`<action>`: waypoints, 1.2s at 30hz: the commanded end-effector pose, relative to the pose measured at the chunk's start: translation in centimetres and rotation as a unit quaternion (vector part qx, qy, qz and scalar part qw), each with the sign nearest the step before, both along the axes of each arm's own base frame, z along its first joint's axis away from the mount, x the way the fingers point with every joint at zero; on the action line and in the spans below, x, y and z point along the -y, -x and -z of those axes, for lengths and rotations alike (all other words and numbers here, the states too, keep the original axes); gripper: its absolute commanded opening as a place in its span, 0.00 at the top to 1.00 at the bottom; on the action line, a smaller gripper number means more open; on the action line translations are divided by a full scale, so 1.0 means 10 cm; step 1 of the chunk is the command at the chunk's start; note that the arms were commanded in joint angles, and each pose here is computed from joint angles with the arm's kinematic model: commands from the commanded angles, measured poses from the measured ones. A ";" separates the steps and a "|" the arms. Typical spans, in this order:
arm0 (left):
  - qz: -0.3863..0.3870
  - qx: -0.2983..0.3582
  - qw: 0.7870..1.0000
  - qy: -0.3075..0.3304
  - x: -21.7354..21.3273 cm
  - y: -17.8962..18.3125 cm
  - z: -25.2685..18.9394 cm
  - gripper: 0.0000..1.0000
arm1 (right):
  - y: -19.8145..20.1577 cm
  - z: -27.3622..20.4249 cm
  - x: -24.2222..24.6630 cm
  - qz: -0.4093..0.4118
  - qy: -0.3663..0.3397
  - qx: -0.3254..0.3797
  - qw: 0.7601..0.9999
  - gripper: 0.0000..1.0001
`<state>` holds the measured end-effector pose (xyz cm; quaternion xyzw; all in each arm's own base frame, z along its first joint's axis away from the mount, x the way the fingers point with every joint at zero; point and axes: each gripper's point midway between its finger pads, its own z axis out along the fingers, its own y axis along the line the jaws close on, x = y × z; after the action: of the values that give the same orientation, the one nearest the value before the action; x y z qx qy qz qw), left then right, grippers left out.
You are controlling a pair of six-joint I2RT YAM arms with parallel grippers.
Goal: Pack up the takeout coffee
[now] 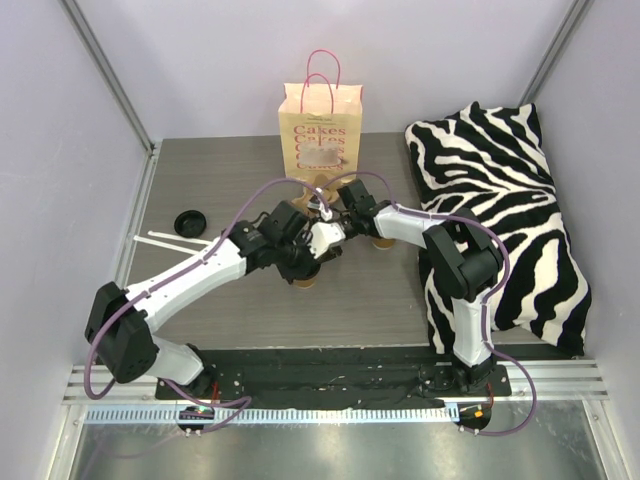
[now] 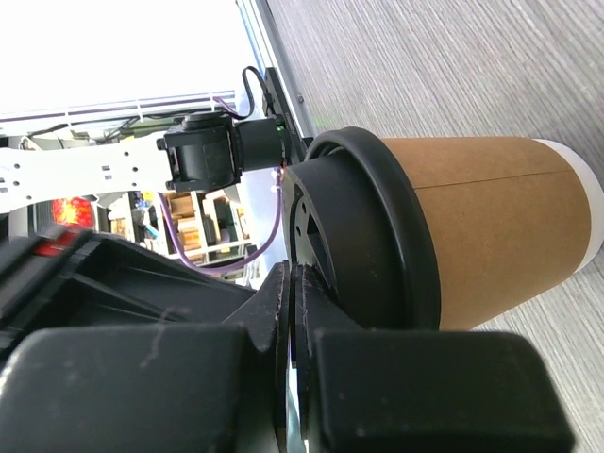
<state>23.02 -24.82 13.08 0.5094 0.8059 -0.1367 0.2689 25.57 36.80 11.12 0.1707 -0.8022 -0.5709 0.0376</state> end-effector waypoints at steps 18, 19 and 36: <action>-0.142 -0.048 0.987 0.055 -0.42 -0.48 -0.43 0.89 | -0.17 -0.45 -0.06 0.017 -0.007 0.067 0.998 0.91; -0.147 -0.044 0.987 0.053 -0.43 -0.52 -0.43 0.89 | -0.17 -0.48 -0.06 0.019 -0.008 0.068 0.997 0.91; -0.158 -0.038 0.985 0.063 -0.24 -0.85 -0.27 0.90 | -0.31 0.00 0.10 0.040 0.077 0.071 0.994 0.92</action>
<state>30.18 -21.70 16.16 0.3622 0.8778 -0.1560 0.2718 27.66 36.22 11.88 0.1662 -0.8355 -0.5237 -0.0052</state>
